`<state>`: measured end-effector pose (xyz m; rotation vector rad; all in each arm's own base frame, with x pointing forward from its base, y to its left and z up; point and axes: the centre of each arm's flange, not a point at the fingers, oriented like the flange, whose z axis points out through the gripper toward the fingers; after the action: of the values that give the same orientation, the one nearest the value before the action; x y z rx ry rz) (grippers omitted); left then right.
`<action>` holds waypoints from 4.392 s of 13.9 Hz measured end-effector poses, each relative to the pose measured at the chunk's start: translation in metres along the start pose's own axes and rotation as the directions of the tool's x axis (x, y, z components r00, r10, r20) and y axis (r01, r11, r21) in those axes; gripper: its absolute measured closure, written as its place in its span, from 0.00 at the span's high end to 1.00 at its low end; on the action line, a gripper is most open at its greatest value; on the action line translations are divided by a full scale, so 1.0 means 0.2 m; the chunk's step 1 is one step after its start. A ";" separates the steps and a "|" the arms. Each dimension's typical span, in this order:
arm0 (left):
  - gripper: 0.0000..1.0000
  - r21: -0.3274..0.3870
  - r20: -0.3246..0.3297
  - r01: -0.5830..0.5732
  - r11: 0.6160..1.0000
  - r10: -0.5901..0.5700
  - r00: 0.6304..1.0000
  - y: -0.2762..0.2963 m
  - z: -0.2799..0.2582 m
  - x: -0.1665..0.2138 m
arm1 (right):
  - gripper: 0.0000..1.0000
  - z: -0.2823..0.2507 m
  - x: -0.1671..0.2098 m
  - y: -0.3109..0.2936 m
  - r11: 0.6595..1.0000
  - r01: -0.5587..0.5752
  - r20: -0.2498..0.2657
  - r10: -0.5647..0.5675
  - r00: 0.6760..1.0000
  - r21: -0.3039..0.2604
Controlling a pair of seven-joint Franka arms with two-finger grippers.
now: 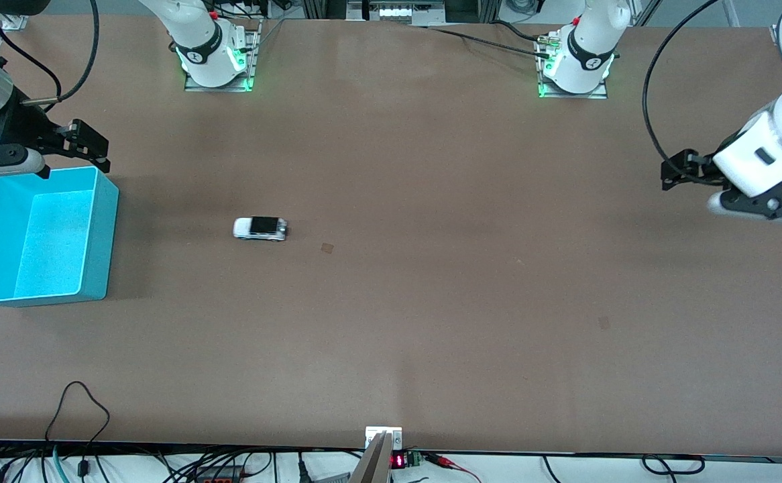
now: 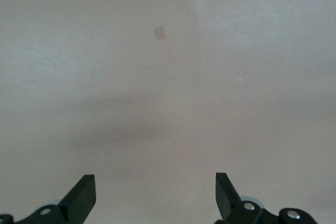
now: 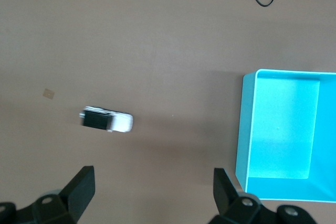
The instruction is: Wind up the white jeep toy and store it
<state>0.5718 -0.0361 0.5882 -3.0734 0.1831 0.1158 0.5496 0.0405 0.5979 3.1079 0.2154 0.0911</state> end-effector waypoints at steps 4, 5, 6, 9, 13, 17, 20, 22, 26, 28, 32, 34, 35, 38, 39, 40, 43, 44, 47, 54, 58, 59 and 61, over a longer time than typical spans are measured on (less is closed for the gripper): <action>1.00 -0.016 -0.062 0.035 0.999 -0.036 0.997 0.01 -0.02 -0.05 | 1.00 0.00 0.00 0.00 1.000 0.000 0.000 0.000 1.000 0.000; 1.00 -0.028 -0.064 0.040 0.999 -0.041 0.997 0.00 -0.01 -0.04 | 1.00 0.00 0.00 0.00 1.000 0.000 0.001 0.000 1.000 0.000; 1.00 -0.032 -0.065 0.042 0.999 -0.044 0.997 0.00 0.00 -0.04 | 1.00 0.00 0.00 0.00 1.000 0.000 0.001 0.000 1.000 0.000; 1.00 -0.033 -0.071 0.036 0.999 -0.038 0.997 0.02 -0.01 -0.07 | 1.00 0.00 0.00 0.00 1.000 0.000 0.002 0.000 1.000 0.000; 1.00 -0.032 -0.078 0.025 0.999 -0.027 0.997 0.06 -0.03 -0.08 | 1.00 0.01 0.00 0.00 1.000 -0.002 0.009 0.002 1.000 0.001; 1.00 -0.032 -0.072 0.034 0.999 -0.036 0.997 0.03 -0.02 -0.08 | 1.00 0.11 0.03 0.01 1.000 0.000 0.048 0.000 0.999 0.006; 1.00 -0.033 -0.070 0.035 0.999 -0.038 0.997 0.03 -0.02 -0.08 | 1.00 0.28 0.07 0.01 1.000 0.001 0.119 -0.003 0.993 0.014; 1.00 -0.033 -0.070 0.035 0.999 -0.038 0.997 0.03 -0.02 -0.08 | 1.00 0.44 0.09 0.02 0.999 0.040 0.207 -0.045 0.977 0.032; 1.00 -0.033 -0.068 0.035 0.999 -0.038 0.997 0.03 -0.02 -0.08 | 1.00 0.66 0.10 0.02 0.967 0.232 0.279 -0.253 0.926 0.105; 1.00 -0.033 -0.068 0.035 0.999 -0.038 0.997 0.03 -0.02 -0.09 | 1.00 0.73 0.07 0.01 0.943 0.303 0.295 -0.331 0.896 0.138; 1.00 -0.033 -0.068 0.035 0.999 -0.037 0.997 0.03 -0.02 -0.09 | 1.00 0.96 0.01 0.01 0.850 0.492 0.246 -0.525 0.814 0.187; 1.00 -0.032 -0.068 0.034 0.999 -0.036 0.997 0.03 -0.02 -0.09 | 1.00 1.10 -0.04 0.02 0.787 0.587 0.199 -0.616 0.762 0.191; 1.00 -0.032 -0.067 0.033 0.999 -0.036 0.997 0.03 -0.02 -0.09 | 1.00 1.17 -0.07 0.03 0.742 0.644 0.165 -0.670 0.724 0.186; 1.00 -0.032 -0.067 0.032 0.999 -0.034 0.997 0.04 -0.02 -0.09 | 1.00 1.39 -0.17 0.12 0.572 0.809 0.064 -0.820 0.569 0.136; 1.00 -0.032 -0.067 0.031 0.999 -0.033 0.997 0.04 -0.02 -0.09 | 1.00 1.45 -0.21 0.15 0.524 0.844 0.043 -0.851 0.523 0.117; 1.00 -0.032 -0.065 0.031 0.999 -0.033 0.997 0.04 -0.02 -0.09 | 1.00 1.50 -0.25 0.17 0.489 0.866 0.032 -0.872 0.488 0.105; 1.00 -0.032 -0.057 0.031 0.999 -0.033 0.998 0.04 -0.01 -0.09 | 1.00 1.62 -0.30 0.16 0.405 0.911 0.010 -0.914 0.406 0.079; 1.00 -0.032 -0.057 0.031 0.999 -0.032 0.998 0.04 -0.01 -0.09 | 1.00 1.66 -0.31 0.16 0.377 0.924 0.003 -0.926 0.378 0.066; 1.00 -0.032 -0.057 0.028 0.999 -0.029 0.998 0.05 -0.01 -0.09 | 1.00 1.80 -0.35 0.15 0.316 0.948 -0.014 -0.949 0.316 0.027; 1.00 -0.032 -0.055 0.024 0.999 -0.026 0.998 0.06 -0.01 -0.09 | 0.93 2.00 -0.41 0.23 0.267 0.964 -0.023 -0.963 0.267 0.013; 1.00 -0.032 -0.050 0.024 0.999 -0.026 0.998 0.06 -0.01 -0.09 | 0.51 2.02 -0.42 0.22 0.266 0.964 -0.022 -0.964 0.266 0.020; 1.00 -0.032 -0.048 0.024 0.999 -0.026 0.999 0.06 -0.01 -0.09 | 0.51 2.02 -0.42 0.22 0.266 0.964 -0.022 -0.964 0.266 0.020; 1.00 -0.032 -0.045 0.024 0.999 -0.026 0.999 0.06 -0.01 -0.10 | 0.51 2.02 -0.42 0.22 0.266 0.964 -0.022 -0.964 0.266 0.019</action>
<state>0.5516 -0.0454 0.5905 -3.1102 0.1462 0.0474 0.4961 -0.0239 0.1920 2.3413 2.0545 0.0556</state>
